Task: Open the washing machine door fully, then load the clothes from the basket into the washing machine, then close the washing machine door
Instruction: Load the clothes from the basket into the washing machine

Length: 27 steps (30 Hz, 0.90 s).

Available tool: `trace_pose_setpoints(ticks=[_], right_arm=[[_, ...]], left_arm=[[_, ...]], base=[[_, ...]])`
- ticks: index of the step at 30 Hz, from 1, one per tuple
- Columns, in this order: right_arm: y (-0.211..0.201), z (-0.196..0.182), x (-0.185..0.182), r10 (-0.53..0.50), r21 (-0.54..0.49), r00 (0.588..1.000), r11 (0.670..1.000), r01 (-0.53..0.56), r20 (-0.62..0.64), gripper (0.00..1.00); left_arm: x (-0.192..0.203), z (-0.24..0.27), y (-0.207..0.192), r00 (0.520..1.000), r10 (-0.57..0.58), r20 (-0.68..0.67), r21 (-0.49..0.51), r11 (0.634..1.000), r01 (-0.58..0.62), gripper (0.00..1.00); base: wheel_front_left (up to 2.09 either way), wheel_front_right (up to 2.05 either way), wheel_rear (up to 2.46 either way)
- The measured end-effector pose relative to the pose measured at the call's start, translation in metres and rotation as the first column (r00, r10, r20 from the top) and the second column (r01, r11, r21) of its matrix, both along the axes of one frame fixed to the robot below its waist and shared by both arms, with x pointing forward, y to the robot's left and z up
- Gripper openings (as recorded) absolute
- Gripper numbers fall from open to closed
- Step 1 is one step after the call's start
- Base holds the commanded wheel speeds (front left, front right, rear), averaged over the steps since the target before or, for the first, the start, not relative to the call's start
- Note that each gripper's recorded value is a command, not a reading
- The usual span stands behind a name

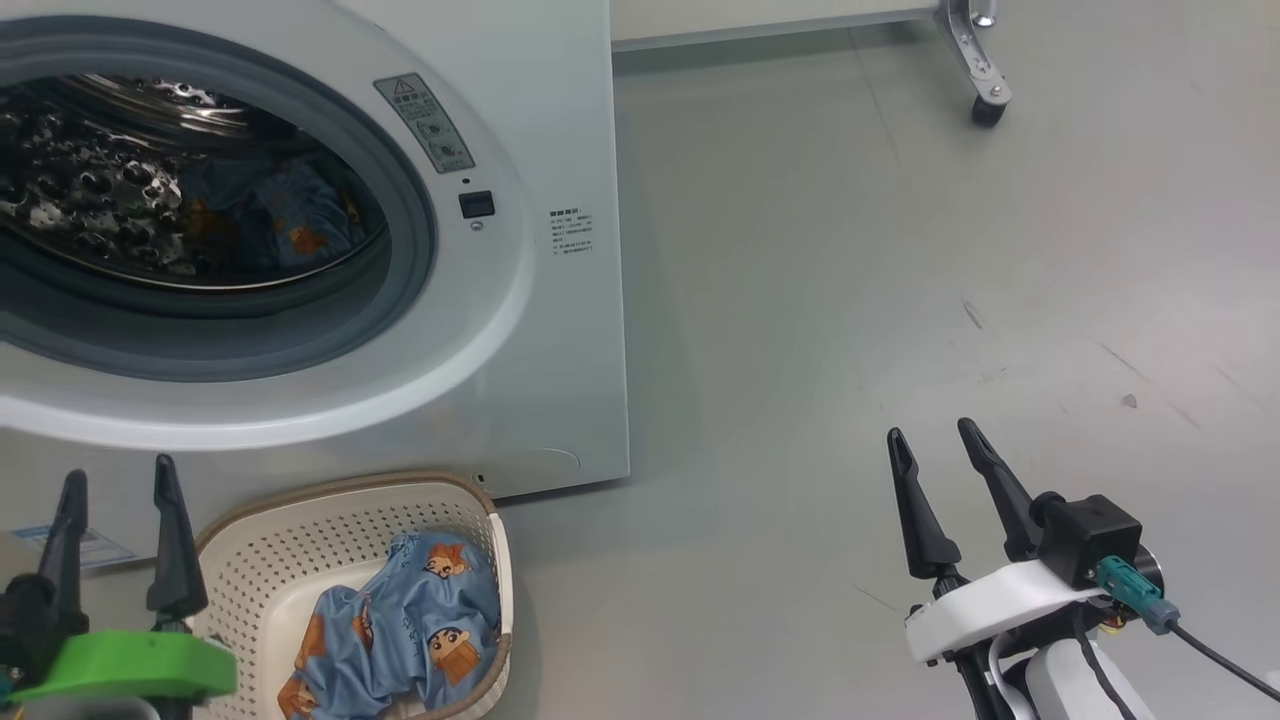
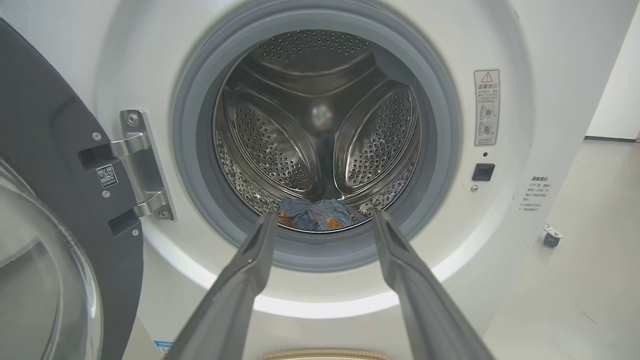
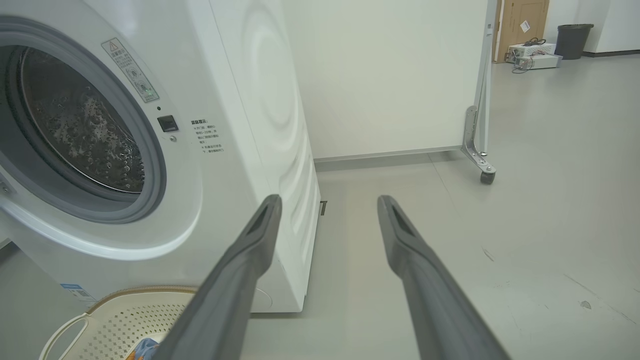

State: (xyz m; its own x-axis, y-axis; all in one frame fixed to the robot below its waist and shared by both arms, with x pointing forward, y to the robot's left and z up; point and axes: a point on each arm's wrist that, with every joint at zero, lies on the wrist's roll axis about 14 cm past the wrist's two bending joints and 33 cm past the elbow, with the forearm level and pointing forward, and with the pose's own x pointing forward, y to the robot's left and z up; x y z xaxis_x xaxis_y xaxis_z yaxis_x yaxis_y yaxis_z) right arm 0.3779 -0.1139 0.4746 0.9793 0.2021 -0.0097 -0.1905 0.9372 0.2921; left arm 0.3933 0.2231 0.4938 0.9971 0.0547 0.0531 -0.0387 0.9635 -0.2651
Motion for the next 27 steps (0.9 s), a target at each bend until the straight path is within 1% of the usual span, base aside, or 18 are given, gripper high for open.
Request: trace_pose_setpoints(ticks=[9, 14, 23, 27], right_arm=[[-0.005, 0.008, -0.013, -0.011, -0.011, 1.000, 1.000, 0.011, 0.025, 1.00], [-0.004, 0.016, -0.016, -0.006, -0.010, 0.999, 1.000, 0.007, 0.049, 1.00], [-0.004, 0.017, -0.019, -0.008, -0.009, 0.998, 1.000, 0.009, 0.054, 1.00], [-0.004, 0.018, -0.019, -0.007, -0.009, 0.998, 1.000, 0.008, 0.057, 1.00]], left_arm=[[-0.028, 0.000, -0.007, 1.000, 0.004, -0.002, 0.000, 1.000, -0.004, 1.00], [-0.046, -0.003, -0.005, 1.000, 0.009, -0.016, 0.031, 0.999, -0.008, 1.00], [-0.060, -0.010, -0.006, 0.999, 0.010, -0.039, 0.045, 0.999, -0.008, 1.00], [-0.065, -0.011, -0.008, 0.999, 0.014, -0.042, 0.036, 0.999, -0.012, 1.00]], base=[[0.00, 0.00, 0.00], [0.00, 0.00, 0.00], [0.00, 0.00, 0.00], [0.00, 0.00, 0.00]])
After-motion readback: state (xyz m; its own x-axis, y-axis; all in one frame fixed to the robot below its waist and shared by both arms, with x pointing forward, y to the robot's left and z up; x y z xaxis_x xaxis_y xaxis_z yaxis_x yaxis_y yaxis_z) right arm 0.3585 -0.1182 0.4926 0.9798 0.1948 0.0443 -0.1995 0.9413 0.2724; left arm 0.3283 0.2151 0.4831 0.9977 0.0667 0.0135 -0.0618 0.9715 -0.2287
